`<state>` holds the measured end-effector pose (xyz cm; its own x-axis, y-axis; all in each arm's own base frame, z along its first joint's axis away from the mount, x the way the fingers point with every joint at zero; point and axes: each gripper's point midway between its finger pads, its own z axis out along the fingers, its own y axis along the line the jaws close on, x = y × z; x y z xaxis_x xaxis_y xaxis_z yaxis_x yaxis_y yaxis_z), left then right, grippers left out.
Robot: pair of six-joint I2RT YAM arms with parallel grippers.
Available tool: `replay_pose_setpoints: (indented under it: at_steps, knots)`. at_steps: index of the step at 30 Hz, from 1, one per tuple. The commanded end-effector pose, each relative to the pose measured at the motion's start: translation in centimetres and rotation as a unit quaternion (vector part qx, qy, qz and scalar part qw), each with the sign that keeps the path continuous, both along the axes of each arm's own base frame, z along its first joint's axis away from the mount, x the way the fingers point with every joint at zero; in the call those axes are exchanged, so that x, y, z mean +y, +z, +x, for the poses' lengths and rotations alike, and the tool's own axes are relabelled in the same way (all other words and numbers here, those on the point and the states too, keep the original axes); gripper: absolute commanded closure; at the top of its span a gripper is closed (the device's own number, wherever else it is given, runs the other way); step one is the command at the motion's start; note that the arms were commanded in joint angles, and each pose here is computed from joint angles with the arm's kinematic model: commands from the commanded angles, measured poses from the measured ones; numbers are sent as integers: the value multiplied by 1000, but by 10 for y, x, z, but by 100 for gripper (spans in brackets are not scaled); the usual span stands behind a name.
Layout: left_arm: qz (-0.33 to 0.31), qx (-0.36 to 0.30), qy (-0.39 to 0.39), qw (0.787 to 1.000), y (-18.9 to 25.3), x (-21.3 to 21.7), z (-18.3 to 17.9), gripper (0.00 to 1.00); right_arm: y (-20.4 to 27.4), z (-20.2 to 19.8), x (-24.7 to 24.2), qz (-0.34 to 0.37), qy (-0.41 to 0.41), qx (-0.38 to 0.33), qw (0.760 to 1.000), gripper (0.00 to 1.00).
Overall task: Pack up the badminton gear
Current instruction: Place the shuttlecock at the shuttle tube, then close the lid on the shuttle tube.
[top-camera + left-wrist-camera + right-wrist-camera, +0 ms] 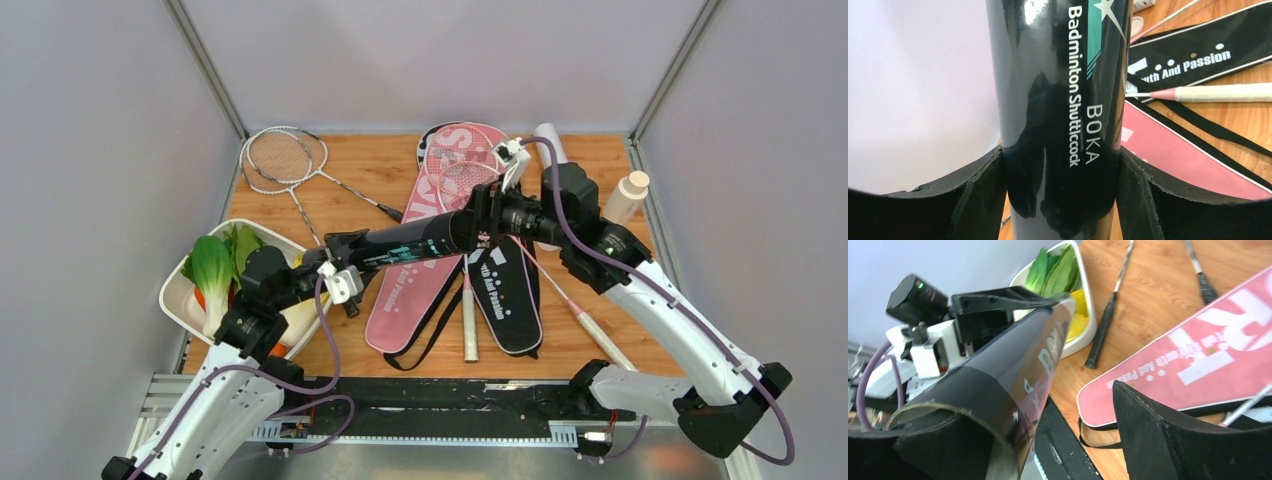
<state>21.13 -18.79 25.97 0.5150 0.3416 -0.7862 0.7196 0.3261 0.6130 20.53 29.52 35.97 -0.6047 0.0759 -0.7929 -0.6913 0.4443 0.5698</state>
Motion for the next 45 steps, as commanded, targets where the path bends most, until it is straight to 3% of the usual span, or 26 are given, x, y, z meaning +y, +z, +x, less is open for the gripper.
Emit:
replay_pose_setpoints:
  at_steps: [1,7,13,18,26,31,45]
  knots:
    - [-31,-90,6,995,54,2,-1,98,55,17,-41,38,-109,-57,992,16]
    - [-27,-85,22,996,49,5,2,98,94,8,-71,48,-154,-104,981,15]
    - [-33,-76,41,996,50,11,4,98,86,20,-85,32,-206,-109,972,22]
    - [-54,-70,67,994,57,19,3,96,19,74,-130,-82,-365,-101,922,36]
    - [-108,-98,6,989,78,11,-30,96,-125,123,-174,-268,-412,-5,871,54]
    - [-140,-76,-57,986,76,-1,-51,96,-191,143,-208,-328,-433,69,837,66]
    - [-163,-66,-71,982,78,-2,-60,96,-286,200,-241,-358,-404,167,825,70]
